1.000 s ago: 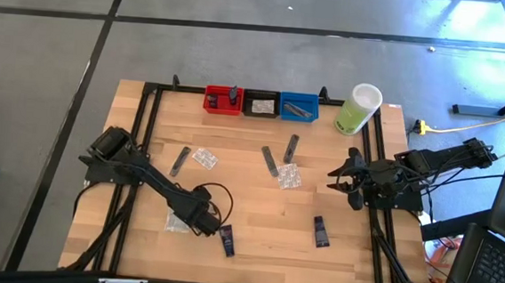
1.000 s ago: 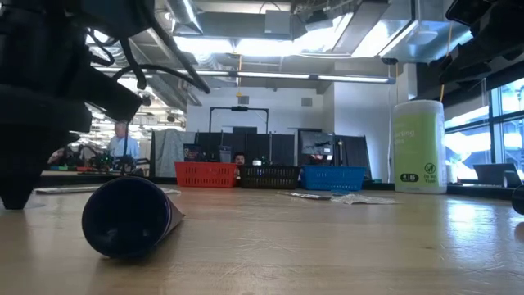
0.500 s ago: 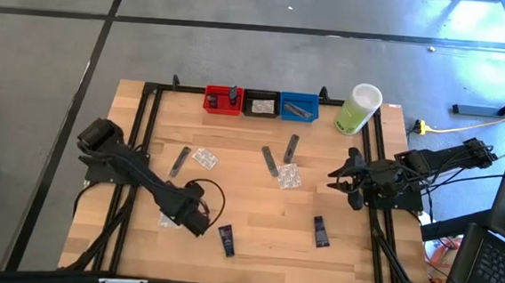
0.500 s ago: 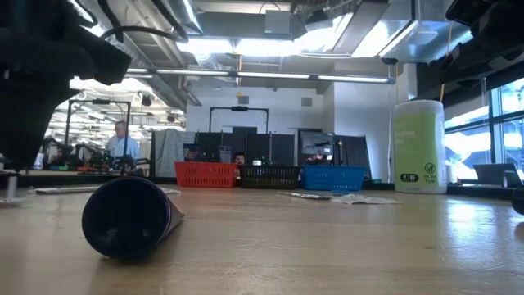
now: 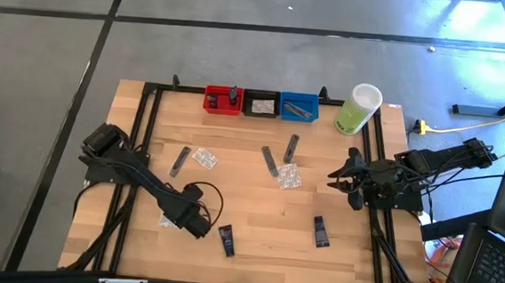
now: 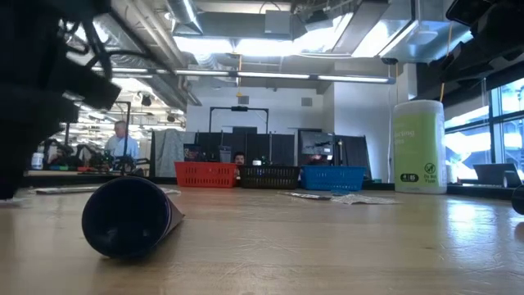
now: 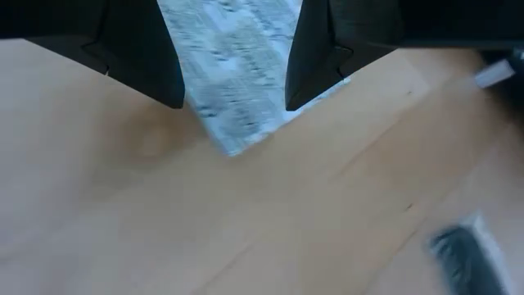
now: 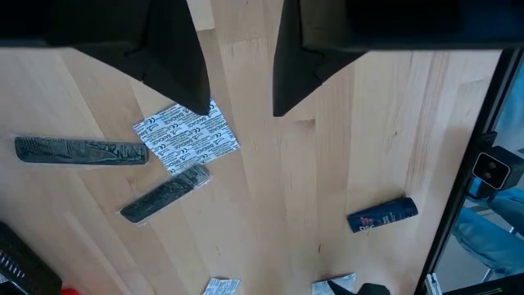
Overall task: Pick & Place Travel size toiletries
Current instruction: Put the white bandage pack into the black bin
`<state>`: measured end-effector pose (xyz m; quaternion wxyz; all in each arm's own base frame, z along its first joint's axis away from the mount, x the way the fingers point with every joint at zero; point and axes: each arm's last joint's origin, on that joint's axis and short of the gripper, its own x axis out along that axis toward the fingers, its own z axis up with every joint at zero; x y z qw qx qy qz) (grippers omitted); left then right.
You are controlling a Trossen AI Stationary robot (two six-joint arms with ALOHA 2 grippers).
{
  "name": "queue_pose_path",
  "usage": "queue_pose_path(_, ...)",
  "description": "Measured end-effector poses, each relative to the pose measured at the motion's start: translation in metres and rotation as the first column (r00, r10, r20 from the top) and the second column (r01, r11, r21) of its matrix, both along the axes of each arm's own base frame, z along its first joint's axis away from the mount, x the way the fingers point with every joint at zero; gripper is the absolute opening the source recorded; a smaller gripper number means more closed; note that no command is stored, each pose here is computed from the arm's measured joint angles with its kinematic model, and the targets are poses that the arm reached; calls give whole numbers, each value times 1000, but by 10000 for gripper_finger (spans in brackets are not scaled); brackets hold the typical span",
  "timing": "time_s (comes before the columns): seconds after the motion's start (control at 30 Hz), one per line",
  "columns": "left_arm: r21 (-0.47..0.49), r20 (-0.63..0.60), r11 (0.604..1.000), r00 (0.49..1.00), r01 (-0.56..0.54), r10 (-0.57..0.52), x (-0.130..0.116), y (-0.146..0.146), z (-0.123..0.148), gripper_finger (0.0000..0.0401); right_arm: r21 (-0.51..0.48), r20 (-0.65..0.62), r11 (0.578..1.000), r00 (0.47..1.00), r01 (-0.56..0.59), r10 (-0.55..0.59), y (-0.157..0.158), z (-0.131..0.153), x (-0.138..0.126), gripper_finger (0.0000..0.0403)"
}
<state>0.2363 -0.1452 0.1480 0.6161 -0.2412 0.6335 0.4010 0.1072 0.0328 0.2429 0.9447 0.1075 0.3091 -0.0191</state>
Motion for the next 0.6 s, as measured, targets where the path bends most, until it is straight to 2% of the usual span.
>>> queue_pose_path(0.23, -34, 0, 999, 1000, -21, 21, -8, 4, -14, 212, 0, 0, 1000, 1000, 0, 0, 0, 0, 0, 127)
queue_pose_path(0.6, -31, -6, 999, 1000, -16, 16, -8, 6, -17, 212, 0, 0, 1000, 1000, 0, 0, 0, 0, 0, 115)
